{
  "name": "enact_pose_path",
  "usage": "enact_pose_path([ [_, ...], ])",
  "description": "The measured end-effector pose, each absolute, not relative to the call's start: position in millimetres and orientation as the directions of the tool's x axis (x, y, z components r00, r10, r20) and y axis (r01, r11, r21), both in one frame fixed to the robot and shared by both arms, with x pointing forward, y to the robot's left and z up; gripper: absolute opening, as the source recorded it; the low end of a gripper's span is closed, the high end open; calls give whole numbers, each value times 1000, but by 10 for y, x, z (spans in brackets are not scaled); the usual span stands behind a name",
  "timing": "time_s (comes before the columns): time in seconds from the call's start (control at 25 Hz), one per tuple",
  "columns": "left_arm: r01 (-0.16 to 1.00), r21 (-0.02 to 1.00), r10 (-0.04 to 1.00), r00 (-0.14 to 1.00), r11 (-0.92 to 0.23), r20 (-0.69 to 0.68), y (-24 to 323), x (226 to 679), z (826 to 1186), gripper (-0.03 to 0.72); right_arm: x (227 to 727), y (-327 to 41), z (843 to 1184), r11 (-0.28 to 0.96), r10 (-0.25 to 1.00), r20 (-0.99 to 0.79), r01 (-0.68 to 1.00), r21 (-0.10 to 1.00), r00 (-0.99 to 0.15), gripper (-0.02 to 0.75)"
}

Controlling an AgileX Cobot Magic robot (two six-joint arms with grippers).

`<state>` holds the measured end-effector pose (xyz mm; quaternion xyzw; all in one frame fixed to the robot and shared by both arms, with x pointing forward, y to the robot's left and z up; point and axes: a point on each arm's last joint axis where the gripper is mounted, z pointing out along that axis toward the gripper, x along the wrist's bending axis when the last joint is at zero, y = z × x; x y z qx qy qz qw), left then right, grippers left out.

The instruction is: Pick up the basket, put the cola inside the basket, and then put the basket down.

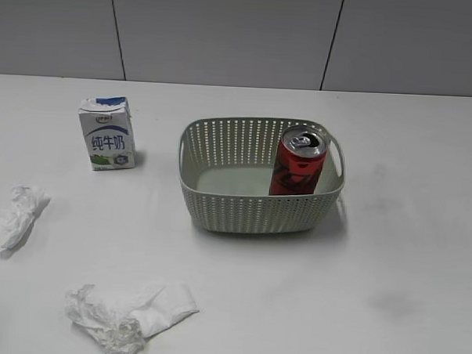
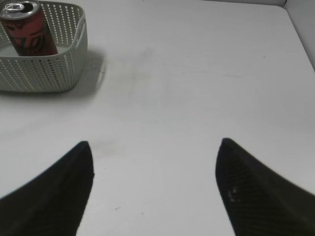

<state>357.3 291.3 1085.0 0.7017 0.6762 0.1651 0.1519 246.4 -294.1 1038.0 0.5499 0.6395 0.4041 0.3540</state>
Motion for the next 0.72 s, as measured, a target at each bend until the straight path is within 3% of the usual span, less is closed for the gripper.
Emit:
enact_pose_path([
  [0.32, 753, 658, 1000, 28, -19, -4, 3021, 2794, 10715, 589, 2464, -2940, 10380, 67, 989, -7, 418, 906, -145, 585],
  [0.72, 587, 809, 999, 32, 7, -32, 3087, 2310, 10548, 587, 2464, -2939, 10380, 68, 989, -7, 417, 906, -145, 585],
])
